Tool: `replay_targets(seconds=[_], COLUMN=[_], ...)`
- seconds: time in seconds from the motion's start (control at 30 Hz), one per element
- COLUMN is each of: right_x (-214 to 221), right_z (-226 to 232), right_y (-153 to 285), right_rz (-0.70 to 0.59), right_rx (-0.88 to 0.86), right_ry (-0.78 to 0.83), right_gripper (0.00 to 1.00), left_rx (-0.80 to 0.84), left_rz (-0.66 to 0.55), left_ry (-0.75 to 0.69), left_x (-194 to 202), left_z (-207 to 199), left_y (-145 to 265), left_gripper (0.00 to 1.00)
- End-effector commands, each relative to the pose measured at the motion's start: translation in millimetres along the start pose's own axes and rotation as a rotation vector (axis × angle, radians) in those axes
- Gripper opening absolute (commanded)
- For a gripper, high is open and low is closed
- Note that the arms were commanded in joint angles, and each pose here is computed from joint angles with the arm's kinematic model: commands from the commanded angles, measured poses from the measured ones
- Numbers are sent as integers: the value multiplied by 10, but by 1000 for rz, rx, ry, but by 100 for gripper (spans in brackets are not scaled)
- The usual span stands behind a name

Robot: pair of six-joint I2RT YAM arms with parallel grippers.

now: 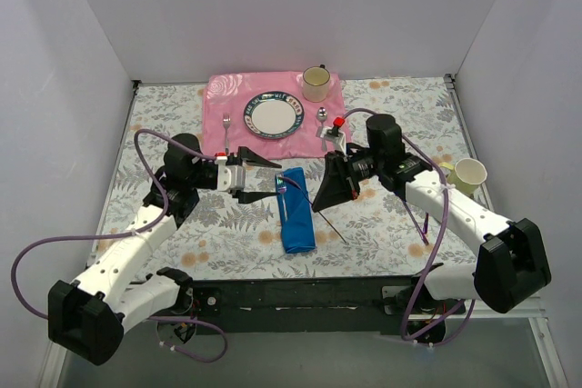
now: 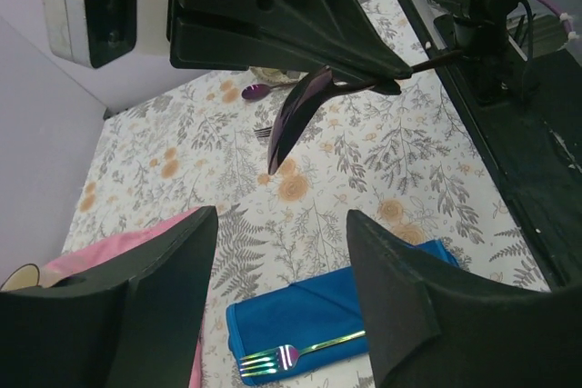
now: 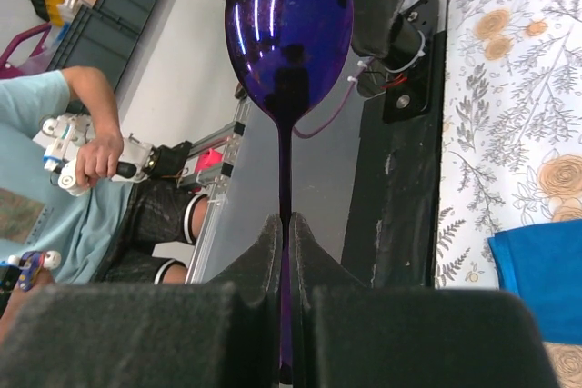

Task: Fold the napkin into a case and place the utensils inside
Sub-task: Pass from the right arm to the left

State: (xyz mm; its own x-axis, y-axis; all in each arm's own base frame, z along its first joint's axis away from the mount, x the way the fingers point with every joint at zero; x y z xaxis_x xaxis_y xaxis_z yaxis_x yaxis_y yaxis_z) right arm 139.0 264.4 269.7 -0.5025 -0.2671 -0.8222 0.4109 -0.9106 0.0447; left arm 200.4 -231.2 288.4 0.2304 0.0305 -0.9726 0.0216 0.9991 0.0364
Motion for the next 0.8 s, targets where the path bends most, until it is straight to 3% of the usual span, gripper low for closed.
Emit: replay_targets(seconds=[0.0, 0.13, 0.43, 0.53, 0.57, 0.7, 0.73, 0.77], right_x=[-35, 2, -1, 1, -8, -38, -54, -62], right_z=[174, 165, 194, 196, 192, 185, 181, 153], right_y=[-33, -52, -83, -102, -108, -114, -112, -114], right_rz=[14, 20, 26, 28, 26, 17, 13, 6], right_rx=[-69, -75, -90, -91, -87, -69, -61, -40], right_ry=[67, 55, 52, 57, 59, 52, 51, 40], right_gripper=[1, 1, 1, 1, 1, 1, 5, 26], left_rx=[4, 22, 32, 27, 28, 57, 66, 71], left_rz=[-7, -36, -59, -64, -65, -73, -74, -72], left_ry=[-7, 33, 20, 14, 19, 57, 72, 78], left_x=[-97, -232, -390, -447, -460, -513, -520, -524], left_z=[28, -5, -59, -38, -37, -91, -115, -132], left_y=[-88, -132, -162, -171, -172, -172, -168, -166], left_gripper=[50, 40, 39, 21, 4, 0, 0, 0])
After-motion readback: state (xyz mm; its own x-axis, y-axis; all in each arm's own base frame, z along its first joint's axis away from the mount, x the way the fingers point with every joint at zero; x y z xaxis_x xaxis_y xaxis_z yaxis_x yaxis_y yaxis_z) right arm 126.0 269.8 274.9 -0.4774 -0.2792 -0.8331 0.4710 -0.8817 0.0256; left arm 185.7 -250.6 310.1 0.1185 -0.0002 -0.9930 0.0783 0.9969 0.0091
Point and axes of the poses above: each gripper's point midway between its finger pads, its own y axis back along the fingers, its own z axis along the line the jaws close on, x = y × z, the point moved 2 cm from there along y, back along the fingers, and after that the axes turned 13 degrees about y, right-handed, at the moved point
